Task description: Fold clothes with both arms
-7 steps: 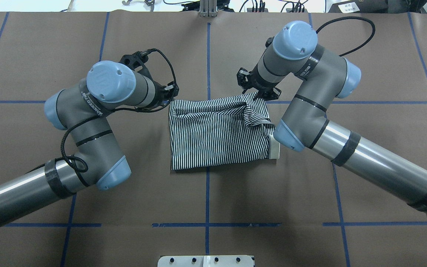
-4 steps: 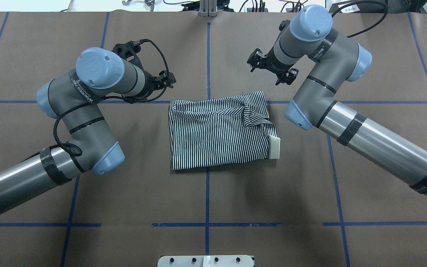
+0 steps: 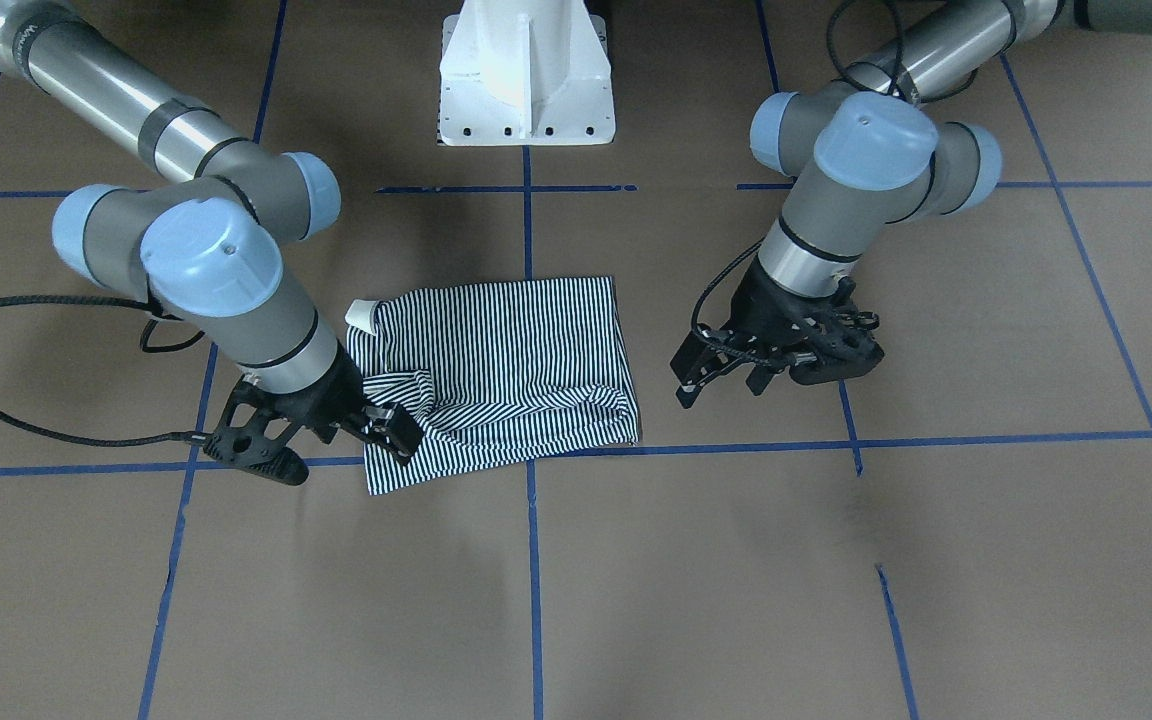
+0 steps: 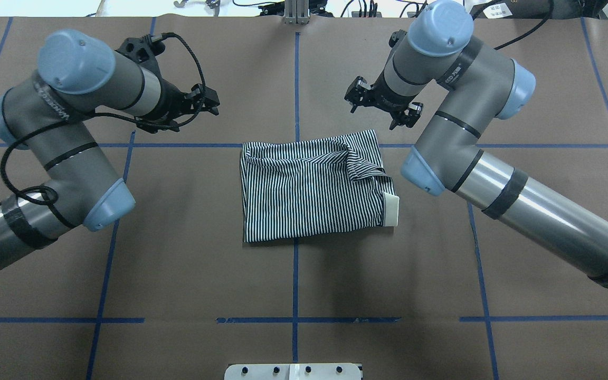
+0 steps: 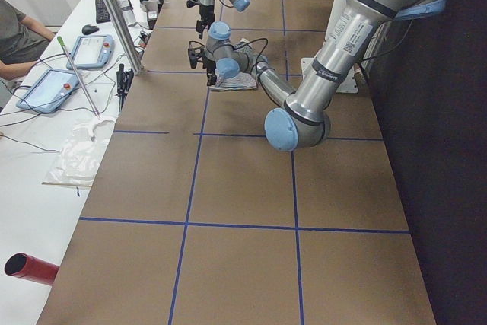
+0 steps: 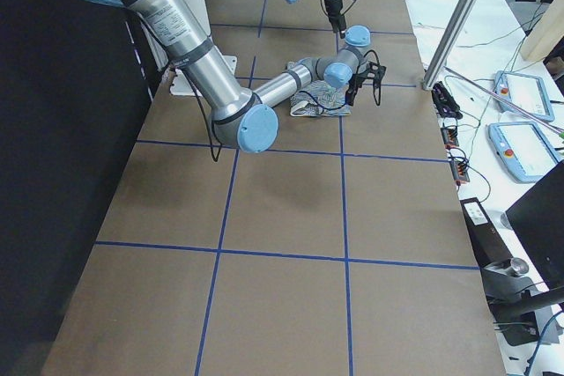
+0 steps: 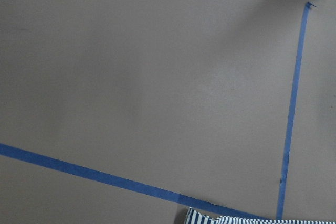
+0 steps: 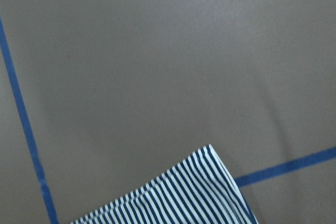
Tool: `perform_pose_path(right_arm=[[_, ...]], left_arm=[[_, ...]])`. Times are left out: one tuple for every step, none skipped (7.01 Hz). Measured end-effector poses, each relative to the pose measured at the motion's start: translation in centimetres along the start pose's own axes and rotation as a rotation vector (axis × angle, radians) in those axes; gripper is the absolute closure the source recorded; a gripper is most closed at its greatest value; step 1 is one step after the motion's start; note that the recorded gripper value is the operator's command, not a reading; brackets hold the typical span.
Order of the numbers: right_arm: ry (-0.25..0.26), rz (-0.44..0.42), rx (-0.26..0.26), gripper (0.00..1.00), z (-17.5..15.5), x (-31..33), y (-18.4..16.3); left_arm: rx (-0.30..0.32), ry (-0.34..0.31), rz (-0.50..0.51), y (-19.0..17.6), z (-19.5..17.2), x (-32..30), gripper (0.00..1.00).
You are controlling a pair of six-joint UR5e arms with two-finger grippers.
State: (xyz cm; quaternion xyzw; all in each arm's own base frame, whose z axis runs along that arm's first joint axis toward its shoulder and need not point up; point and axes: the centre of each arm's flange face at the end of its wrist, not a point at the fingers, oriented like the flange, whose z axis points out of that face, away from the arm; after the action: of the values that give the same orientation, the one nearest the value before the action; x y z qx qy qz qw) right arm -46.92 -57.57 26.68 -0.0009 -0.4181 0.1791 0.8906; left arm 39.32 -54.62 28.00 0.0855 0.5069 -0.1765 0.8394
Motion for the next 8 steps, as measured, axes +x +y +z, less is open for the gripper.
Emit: perform_pose_path(right_arm=[[0.095, -0.104, 0.022, 0.00, -0.1, -1.8, 4.1], [0.175, -0.202, 0.036, 0.00, -0.1, -3.3, 7.4], [0.231, -0.273, 0.038, 0.00, 0.7, -4.0, 9.7], [0.279, -0.329, 0.042, 0.00, 2.1, -4.1, 10.4], [0.321, -0.371, 0.047, 0.00, 3.6, -4.1, 10.2], [0.352, -0.403, 0.047, 0.00, 4.7, -4.0, 9.8], [0.375, -0.425, 0.043, 0.00, 5.6, -3.7, 9.4], [0.397, -0.444, 0.037, 0.00, 6.5, -3.3, 9.0]], left_arm=[[0.012, -0.008, 0.030, -0.7, -1.2, -2.1, 0.00], [0.018, -0.017, 0.049, -1.0, -1.6, -3.3, 0.00], [0.023, -0.022, 0.056, -1.4, -1.8, -3.9, 0.00], [0.026, -0.024, 0.058, -1.6, -1.9, -4.2, 0.00], [0.023, -0.019, 0.060, -1.7, -2.2, -4.1, 0.00], [0.012, -0.011, 0.062, -1.6, -2.5, -4.0, 0.00], [0.004, -0.005, 0.062, -1.5, -2.7, -3.9, 0.00], [0.002, -0.004, 0.061, -1.6, -2.8, -3.9, 0.00]])
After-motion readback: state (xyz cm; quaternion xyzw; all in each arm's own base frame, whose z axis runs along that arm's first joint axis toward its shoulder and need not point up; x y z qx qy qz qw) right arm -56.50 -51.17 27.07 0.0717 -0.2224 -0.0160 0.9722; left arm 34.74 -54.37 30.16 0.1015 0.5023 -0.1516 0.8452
